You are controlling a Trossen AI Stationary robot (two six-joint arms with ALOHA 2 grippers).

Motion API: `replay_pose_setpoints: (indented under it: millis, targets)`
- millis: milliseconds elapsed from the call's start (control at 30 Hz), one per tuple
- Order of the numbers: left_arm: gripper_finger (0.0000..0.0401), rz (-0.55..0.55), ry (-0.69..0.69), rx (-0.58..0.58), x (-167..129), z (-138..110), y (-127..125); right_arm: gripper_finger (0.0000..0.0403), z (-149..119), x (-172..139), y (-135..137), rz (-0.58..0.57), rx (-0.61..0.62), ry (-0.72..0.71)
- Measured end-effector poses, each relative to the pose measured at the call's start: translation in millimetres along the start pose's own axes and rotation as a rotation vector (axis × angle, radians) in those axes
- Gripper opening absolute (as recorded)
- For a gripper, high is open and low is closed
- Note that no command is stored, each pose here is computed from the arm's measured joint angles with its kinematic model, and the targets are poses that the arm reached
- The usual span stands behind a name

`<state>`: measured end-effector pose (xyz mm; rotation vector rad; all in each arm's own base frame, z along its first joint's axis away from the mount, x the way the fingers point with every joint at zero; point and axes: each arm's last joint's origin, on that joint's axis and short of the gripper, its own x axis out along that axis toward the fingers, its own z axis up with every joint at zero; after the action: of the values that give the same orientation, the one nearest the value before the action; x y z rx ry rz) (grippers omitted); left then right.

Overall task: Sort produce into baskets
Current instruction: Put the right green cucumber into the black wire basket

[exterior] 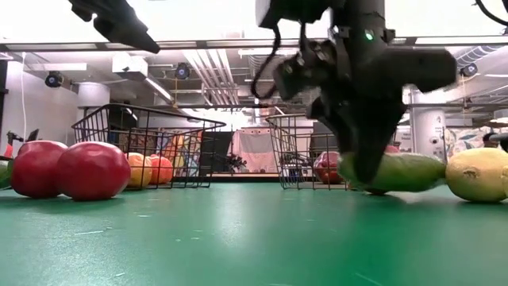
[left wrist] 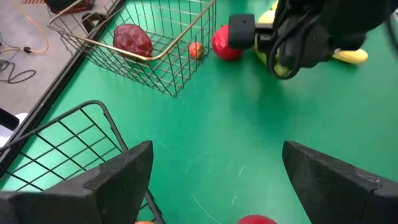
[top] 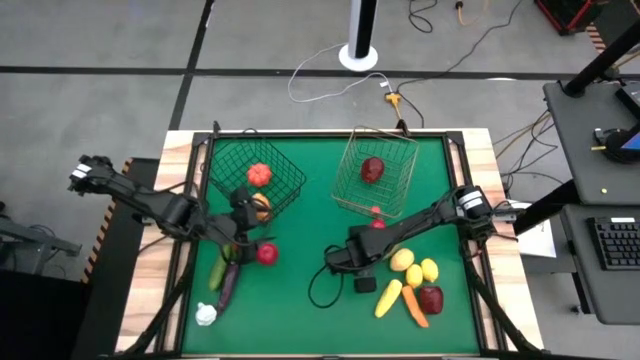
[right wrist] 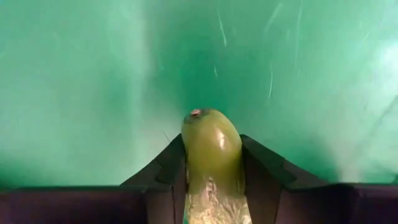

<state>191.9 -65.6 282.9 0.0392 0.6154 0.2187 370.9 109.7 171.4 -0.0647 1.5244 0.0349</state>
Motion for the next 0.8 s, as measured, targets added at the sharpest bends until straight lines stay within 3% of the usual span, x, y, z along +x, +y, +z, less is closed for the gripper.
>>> replay_pose_setpoints:
  millis: [133, 267, 467, 667, 800]
  targets:
    - [0.0338, -0.002, -0.003, 0.002, 3.0, 0.7, -2.2, 0.0107, 12.1, -16.4, 5.5, 0.031, 0.009, -0.112]
    - [0.0338, -0.027, -0.023, 0.017, 3.0, 0.6, -5.7, 0.0112, 22.9, -42.2, 12.4, 0.075, 0.001, -0.338]
    - [0.0338, -0.203, -0.121, 0.043, 5.1, -4.3, -18.6, 0.0109, 29.0, -78.0, 26.1, -0.025, -0.044, -0.733]
    - [0.0338, -0.319, -0.242, 0.061, 17.4, -14.4, -27.5, 0.0112, 39.6, -96.6, 34.7, 0.02, -0.165, -1.207]
    - [0.0338, -0.425, -0.302, 0.092, 22.8, -20.5, -32.7, 0.0111, 42.0, -93.5, 29.1, 0.044, -0.2, -1.371]
